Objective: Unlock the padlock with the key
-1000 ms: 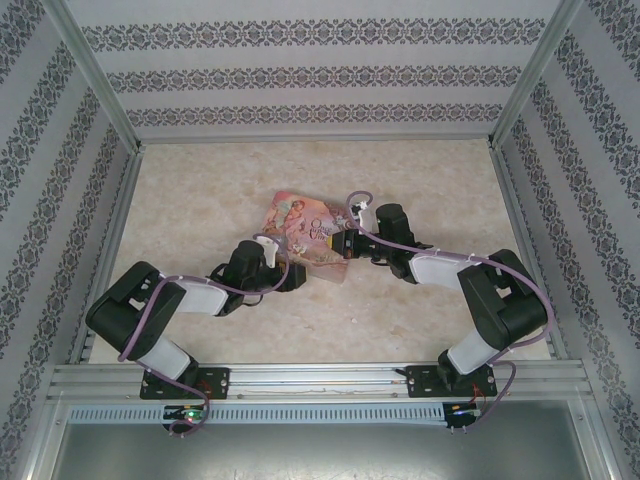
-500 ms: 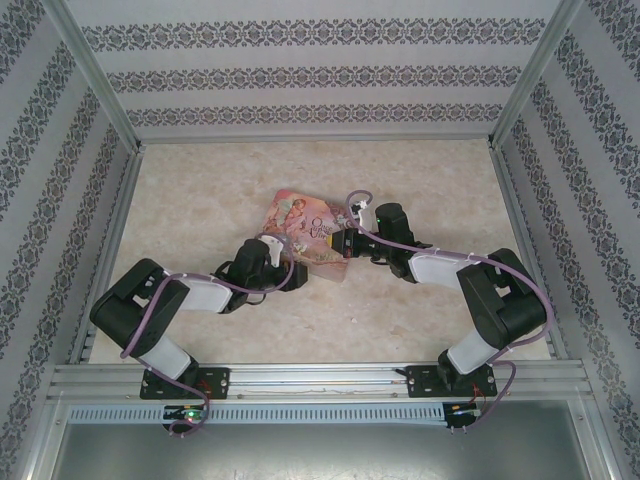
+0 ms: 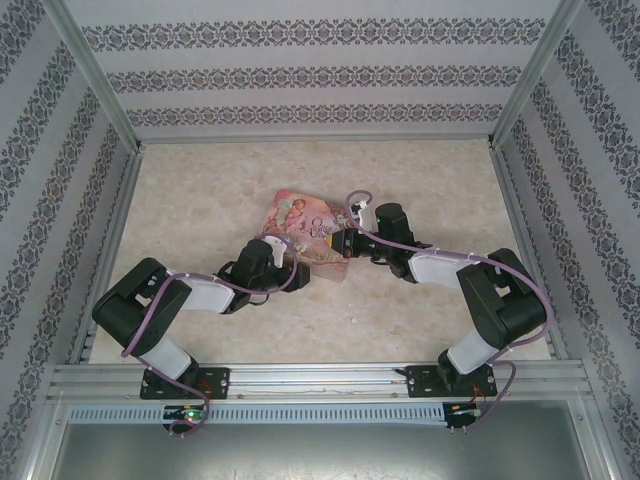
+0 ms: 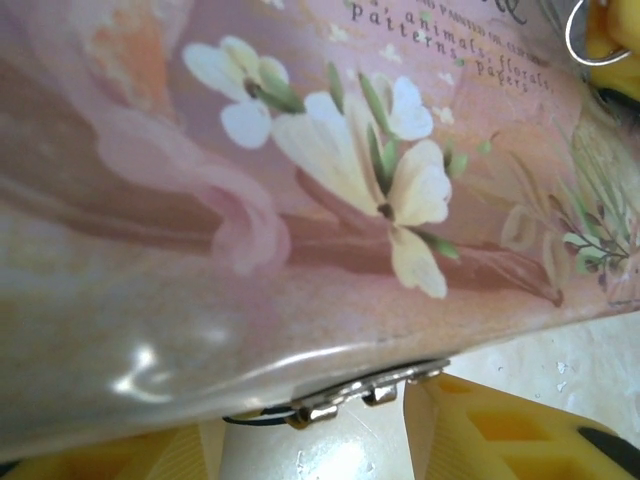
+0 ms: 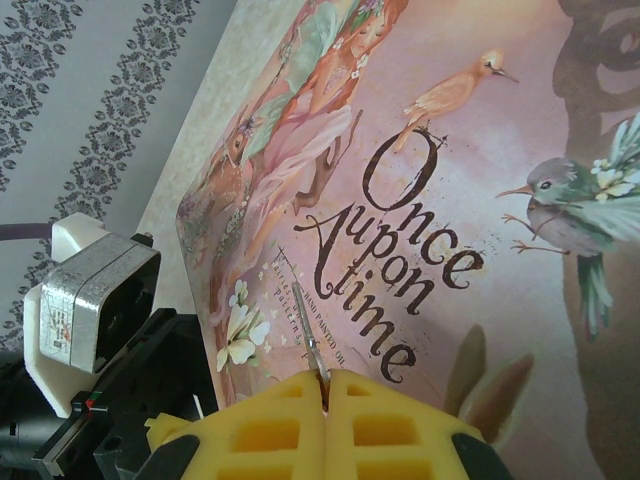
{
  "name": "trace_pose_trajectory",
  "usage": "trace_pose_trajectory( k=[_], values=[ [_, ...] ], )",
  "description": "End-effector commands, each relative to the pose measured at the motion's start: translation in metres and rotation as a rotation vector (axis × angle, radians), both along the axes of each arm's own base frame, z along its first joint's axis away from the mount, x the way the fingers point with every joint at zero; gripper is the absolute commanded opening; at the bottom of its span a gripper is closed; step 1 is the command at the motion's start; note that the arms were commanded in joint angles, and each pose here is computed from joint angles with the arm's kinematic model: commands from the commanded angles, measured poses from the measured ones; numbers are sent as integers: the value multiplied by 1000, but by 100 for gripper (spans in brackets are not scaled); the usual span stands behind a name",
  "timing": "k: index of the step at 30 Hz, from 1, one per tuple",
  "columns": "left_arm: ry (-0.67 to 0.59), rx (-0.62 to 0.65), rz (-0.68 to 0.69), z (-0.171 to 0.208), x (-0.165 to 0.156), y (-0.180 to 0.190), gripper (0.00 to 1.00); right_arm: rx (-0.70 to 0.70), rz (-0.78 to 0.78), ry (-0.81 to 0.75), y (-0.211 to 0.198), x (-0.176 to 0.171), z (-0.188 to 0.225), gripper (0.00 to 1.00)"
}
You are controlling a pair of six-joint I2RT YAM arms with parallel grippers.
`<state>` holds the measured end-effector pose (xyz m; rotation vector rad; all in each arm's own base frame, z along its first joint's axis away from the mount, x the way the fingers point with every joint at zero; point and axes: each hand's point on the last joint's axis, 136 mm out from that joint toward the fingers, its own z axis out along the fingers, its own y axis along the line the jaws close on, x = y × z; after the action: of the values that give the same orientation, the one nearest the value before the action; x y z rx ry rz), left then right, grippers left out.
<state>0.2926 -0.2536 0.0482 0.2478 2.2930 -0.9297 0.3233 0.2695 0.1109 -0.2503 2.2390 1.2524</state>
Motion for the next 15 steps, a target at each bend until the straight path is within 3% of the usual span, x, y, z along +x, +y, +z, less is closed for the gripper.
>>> trace_pose_trajectory(
  k=[1,15],
  values=[
    [-93,-84,-12,32,13,-18,47,-83,15,141,-6,-21,-45,0],
    [-37,-109,55,27,21,-21,30,-62,35,129,-4,-24,-36,0]
  ],
)
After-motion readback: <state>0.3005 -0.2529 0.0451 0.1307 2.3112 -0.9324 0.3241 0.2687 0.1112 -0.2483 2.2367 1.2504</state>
